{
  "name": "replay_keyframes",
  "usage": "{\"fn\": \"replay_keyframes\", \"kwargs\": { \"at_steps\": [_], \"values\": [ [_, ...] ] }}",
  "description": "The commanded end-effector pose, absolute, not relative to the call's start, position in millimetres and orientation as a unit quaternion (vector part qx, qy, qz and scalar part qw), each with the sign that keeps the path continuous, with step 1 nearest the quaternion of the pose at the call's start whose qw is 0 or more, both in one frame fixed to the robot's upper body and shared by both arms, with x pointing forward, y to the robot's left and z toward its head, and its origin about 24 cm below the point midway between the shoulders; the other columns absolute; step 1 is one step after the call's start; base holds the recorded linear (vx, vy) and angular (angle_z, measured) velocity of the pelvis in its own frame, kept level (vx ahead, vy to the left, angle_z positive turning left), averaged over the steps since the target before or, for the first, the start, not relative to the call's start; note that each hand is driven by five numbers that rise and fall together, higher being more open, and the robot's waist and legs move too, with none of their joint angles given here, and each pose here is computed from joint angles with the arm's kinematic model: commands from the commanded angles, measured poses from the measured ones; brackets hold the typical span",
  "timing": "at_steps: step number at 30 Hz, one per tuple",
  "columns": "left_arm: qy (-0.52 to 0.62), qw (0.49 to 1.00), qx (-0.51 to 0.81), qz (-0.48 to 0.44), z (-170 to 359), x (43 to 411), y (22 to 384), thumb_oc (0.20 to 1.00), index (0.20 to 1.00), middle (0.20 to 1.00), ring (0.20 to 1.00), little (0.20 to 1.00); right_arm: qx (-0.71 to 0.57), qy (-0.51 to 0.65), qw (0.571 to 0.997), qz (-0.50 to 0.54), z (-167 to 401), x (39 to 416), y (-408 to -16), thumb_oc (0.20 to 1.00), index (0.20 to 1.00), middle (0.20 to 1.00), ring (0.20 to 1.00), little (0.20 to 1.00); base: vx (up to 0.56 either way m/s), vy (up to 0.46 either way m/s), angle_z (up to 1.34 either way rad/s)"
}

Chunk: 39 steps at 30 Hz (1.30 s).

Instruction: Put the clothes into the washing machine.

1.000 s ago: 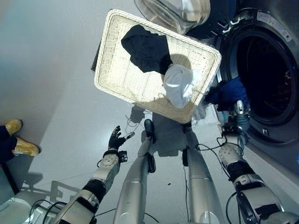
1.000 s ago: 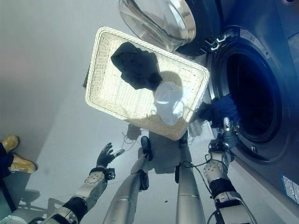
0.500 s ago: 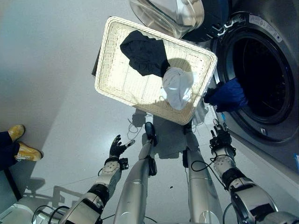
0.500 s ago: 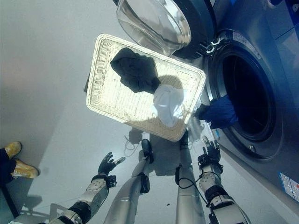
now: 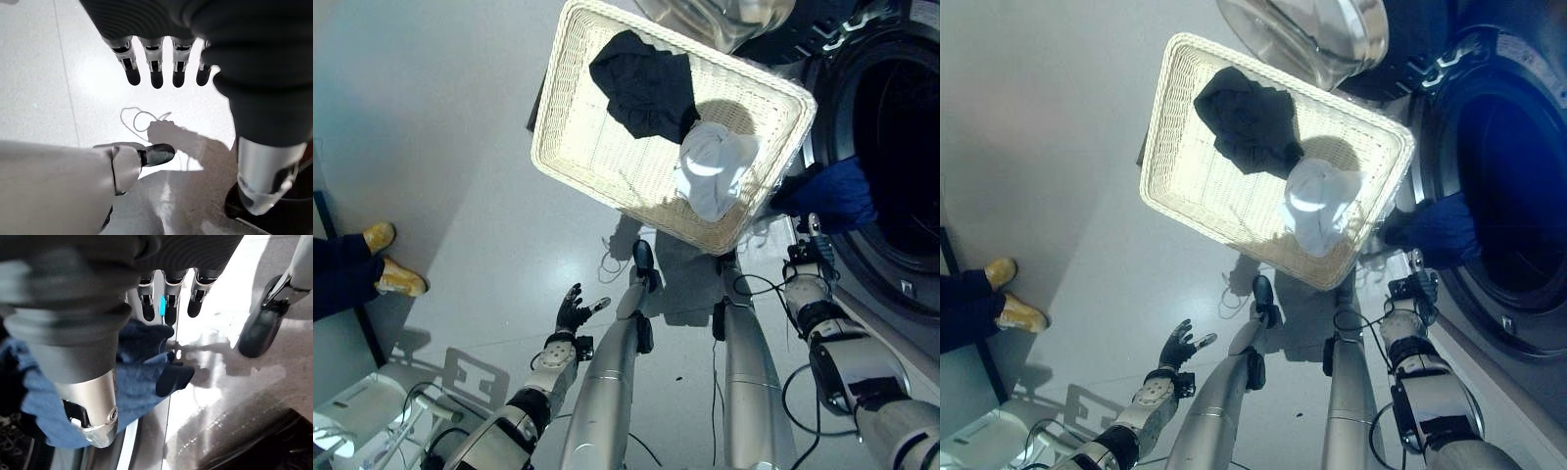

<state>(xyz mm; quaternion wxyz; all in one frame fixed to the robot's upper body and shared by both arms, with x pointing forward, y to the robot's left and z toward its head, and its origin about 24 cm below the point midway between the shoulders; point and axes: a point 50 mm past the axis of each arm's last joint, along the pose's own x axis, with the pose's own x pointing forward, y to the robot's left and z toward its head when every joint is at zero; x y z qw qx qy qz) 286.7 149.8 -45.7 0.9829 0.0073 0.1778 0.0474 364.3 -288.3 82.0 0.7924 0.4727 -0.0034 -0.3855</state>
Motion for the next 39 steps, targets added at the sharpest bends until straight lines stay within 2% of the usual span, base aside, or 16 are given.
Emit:
{"fn": "replay_keyframes", "kwargs": {
  "at_steps": [1,12,17,22,24,25,26,28,29,30,36,39],
  "values": [
    [0.169,0.984,-0.01,0.058,-41.5,287.6,143.4,1.0,1.0,1.0,1.0,1.0,0.396,-0.038,0.81,-0.432,95.8,352.0,-320.9,1.0,1.0,1.0,1.0,1.0,0.05,-0.137,0.13],
    [0.145,0.988,0.004,0.049,-25.0,294.8,155.4,1.0,1.0,1.0,1.0,1.0,0.309,-0.103,0.875,-0.358,163.7,370.2,-331.7,1.0,1.0,1.0,1.0,1.0,0.02,-0.066,0.03],
    [0.137,0.989,0.009,0.053,-17.3,299.9,162.3,1.0,1.0,1.0,1.0,1.0,0.338,-0.148,0.868,-0.333,187.3,371.5,-337.6,1.0,1.0,1.0,1.0,1.0,0.01,-0.031,0.04],
    [0.135,0.989,0.006,0.056,-14.0,300.9,167.4,1.0,1.0,1.0,1.0,1.0,0.403,-0.23,0.829,-0.313,211.3,366.7,-346.1,1.0,1.0,1.0,1.0,1.0,0.01,0.003,0.03],
    [0.137,0.989,0.007,0.06,-14.6,299.9,170.0,1.0,1.0,1.0,1.0,1.0,0.456,-0.267,0.791,-0.308,219.2,363.6,-349.3,0.263,0.263,0.263,0.263,0.263,0.0,0.0,0.0],
    [0.137,0.989,0.007,0.06,-15.1,299.4,170.7,1.0,1.0,1.0,1.0,1.0,0.481,-0.276,0.773,-0.307,218.6,362.3,-351.1,0.2,0.2,0.2,0.2,0.2,0.0,0.0,0.0],
    [0.138,0.989,0.007,0.06,-15.5,299.1,171.0,1.0,1.0,1.0,1.0,1.0,0.498,-0.281,0.76,-0.309,217.1,361.0,-352.9,0.2,0.2,0.2,0.2,0.2,0.0,0.0,0.0],
    [0.14,0.988,0.006,0.061,-17.9,296.8,171.1,1.0,1.0,1.0,1.0,1.0,0.575,-0.295,0.697,-0.312,211.3,357.7,-357.1,0.2,0.2,0.2,0.2,0.2,0.0,0.0,0.0],
    [0.14,0.988,0.006,0.06,-18.5,296.3,171.1,1.0,1.0,1.0,1.0,1.0,0.589,-0.298,0.68,-0.317,209.9,356.4,-358.3,0.2,0.2,0.2,0.2,0.2,0.0,0.0,0.0],
    [0.14,0.988,0.006,0.06,-18.6,296.1,171.2,1.0,1.0,1.0,1.0,1.0,0.59,-0.299,0.68,-0.317,209.3,356.3,-358.3,0.2,0.2,0.2,0.2,0.2,0.0,0.0,0.0],
    [0.137,0.989,0.008,0.06,-22.0,290.0,171.2,1.0,1.0,1.0,1.0,1.0,0.649,-0.348,0.58,-0.349,204.4,342.6,-367.1,0.2,0.2,0.2,0.2,0.2,-0.02,0.016,-0.01],
    [0.141,0.988,0.011,0.06,-24.3,287.0,171.3,1.0,1.0,1.0,1.0,1.0,0.647,-0.365,0.565,-0.359,201.8,337.9,-367.6,0.2,0.2,0.2,0.2,0.2,-0.03,0.022,-0.07]
  ]
}}
